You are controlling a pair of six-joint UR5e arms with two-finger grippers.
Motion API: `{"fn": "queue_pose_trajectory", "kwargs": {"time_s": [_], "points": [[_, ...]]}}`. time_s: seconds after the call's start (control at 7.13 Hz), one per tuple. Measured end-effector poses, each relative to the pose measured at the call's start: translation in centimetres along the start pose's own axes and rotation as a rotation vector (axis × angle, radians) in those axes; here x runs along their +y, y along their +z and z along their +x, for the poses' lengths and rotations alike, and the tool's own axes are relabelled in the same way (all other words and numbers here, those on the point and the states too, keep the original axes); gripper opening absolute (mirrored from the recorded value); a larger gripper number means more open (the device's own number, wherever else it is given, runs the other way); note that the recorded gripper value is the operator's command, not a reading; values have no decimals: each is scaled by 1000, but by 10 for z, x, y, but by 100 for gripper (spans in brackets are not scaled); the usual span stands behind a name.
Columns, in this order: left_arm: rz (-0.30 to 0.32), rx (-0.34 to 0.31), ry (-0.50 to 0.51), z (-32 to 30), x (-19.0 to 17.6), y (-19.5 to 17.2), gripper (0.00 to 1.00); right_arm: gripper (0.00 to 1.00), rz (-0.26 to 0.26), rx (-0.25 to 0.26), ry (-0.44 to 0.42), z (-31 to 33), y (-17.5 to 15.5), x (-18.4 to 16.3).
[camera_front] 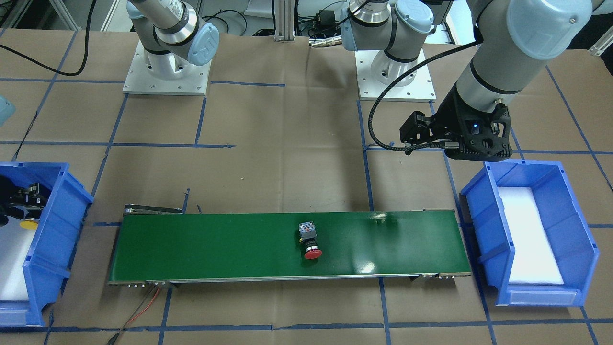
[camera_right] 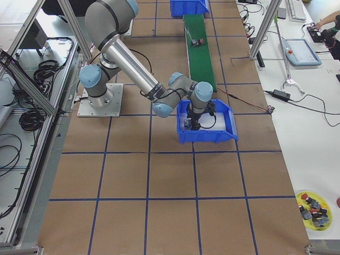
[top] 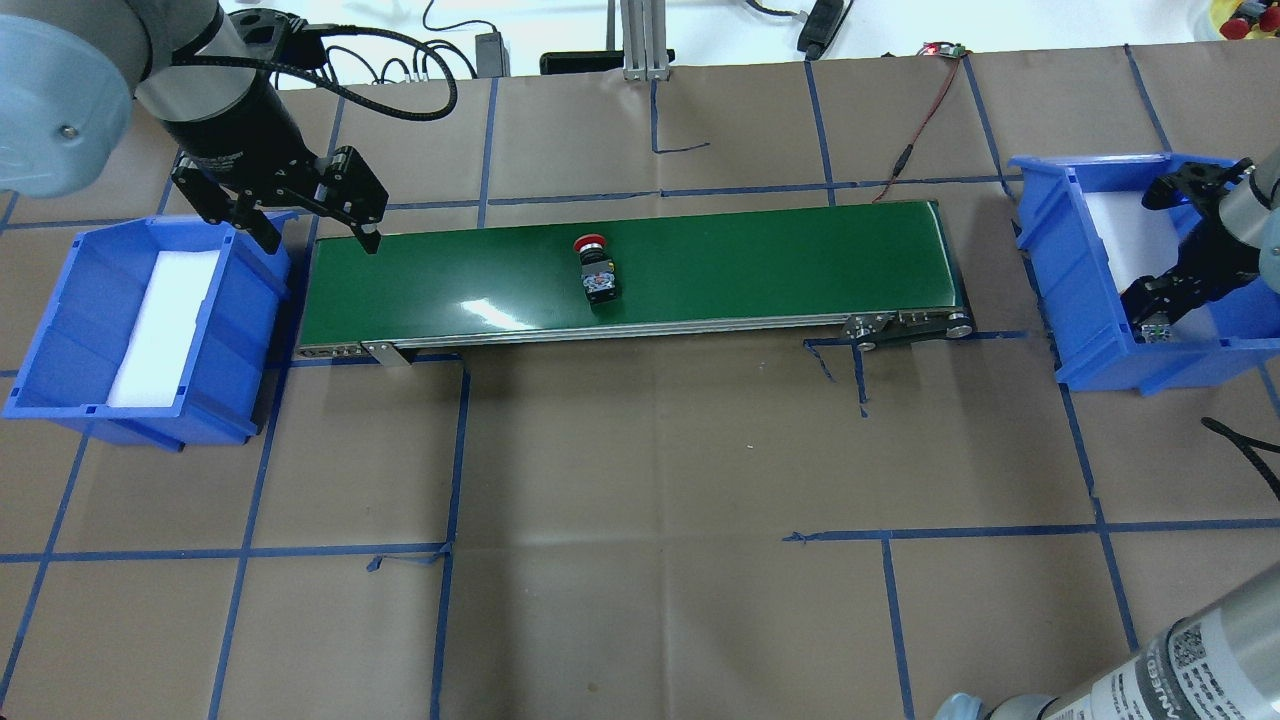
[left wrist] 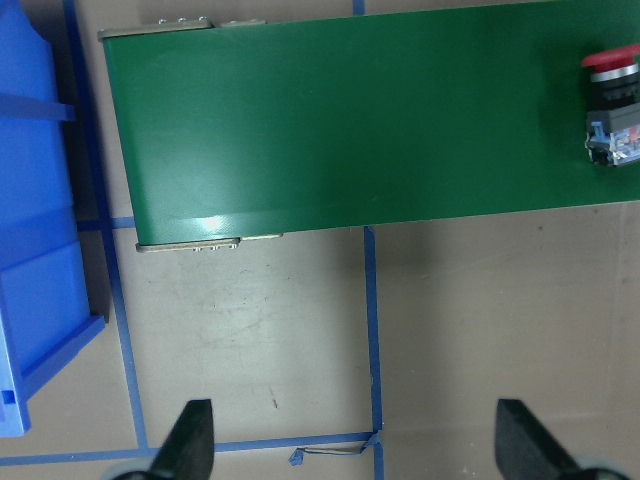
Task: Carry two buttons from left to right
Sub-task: 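Carry the yellow button with the right gripper into the empty bin and release, then return the right gripper above the conveyor end and wait for the red button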
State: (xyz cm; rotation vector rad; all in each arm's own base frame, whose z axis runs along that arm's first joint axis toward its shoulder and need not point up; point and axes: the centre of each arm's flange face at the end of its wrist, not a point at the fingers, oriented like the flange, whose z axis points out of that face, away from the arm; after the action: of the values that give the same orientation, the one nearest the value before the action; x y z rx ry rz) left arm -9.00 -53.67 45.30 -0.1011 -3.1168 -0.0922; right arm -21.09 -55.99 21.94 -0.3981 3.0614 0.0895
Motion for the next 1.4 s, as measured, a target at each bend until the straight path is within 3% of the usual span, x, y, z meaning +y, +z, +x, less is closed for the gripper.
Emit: {"fn": "queue_pose_trajectory", "kwargs": {"time_s": [0.28,0.84,1.12,1.4], "points": [[4,-1,0,0,0,-2,100,100,21,28,8,0,-37,-3],[8,-1,0,0,-1,-3,100,100,131,121,132,-39,-184,-17],[10,-1,0,0,-1,-4,100,100,129,95,252,-103,-228,-40],[14,-2,0,0,-3,-6,100,100,97,72,339,-208,-237,-68]]}}
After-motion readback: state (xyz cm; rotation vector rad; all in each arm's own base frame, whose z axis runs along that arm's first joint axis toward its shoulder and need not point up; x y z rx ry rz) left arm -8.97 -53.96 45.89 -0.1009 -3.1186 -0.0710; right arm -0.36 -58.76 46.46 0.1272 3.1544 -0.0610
